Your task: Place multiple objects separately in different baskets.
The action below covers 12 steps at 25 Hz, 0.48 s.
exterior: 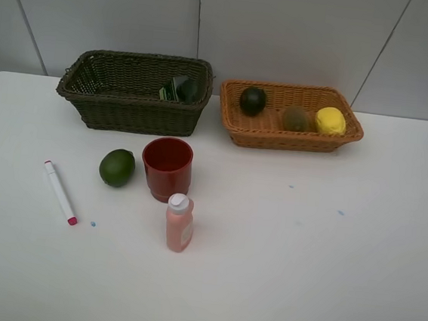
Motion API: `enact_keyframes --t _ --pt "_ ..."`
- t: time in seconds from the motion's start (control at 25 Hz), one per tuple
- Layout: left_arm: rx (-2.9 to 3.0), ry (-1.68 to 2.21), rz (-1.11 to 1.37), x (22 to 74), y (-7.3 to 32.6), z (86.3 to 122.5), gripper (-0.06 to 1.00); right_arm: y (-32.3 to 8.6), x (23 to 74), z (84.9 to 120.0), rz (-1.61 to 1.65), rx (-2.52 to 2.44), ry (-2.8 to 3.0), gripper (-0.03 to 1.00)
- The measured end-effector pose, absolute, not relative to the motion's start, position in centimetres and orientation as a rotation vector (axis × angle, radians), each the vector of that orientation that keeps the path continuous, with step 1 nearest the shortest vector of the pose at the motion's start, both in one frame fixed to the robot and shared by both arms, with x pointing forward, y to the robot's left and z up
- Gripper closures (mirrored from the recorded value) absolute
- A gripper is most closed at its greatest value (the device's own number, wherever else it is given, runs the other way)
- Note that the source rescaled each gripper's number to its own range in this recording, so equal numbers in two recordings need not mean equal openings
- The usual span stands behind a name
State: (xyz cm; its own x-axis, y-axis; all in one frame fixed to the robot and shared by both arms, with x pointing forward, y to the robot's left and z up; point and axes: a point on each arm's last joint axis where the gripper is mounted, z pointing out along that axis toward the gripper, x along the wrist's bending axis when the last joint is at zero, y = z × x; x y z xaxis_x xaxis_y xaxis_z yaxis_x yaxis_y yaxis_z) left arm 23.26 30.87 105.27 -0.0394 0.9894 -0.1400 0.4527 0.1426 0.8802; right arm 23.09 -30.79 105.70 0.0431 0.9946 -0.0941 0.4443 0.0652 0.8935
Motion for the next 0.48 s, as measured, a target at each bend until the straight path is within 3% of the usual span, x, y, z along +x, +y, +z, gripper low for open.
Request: enact_keyframes --t 0.48 --pt "1.424 1.615 0.841 23.26 30.87 105.27 -0.06 -30.79 23.09 105.7 0.847 1.499 1.523 -0.03"
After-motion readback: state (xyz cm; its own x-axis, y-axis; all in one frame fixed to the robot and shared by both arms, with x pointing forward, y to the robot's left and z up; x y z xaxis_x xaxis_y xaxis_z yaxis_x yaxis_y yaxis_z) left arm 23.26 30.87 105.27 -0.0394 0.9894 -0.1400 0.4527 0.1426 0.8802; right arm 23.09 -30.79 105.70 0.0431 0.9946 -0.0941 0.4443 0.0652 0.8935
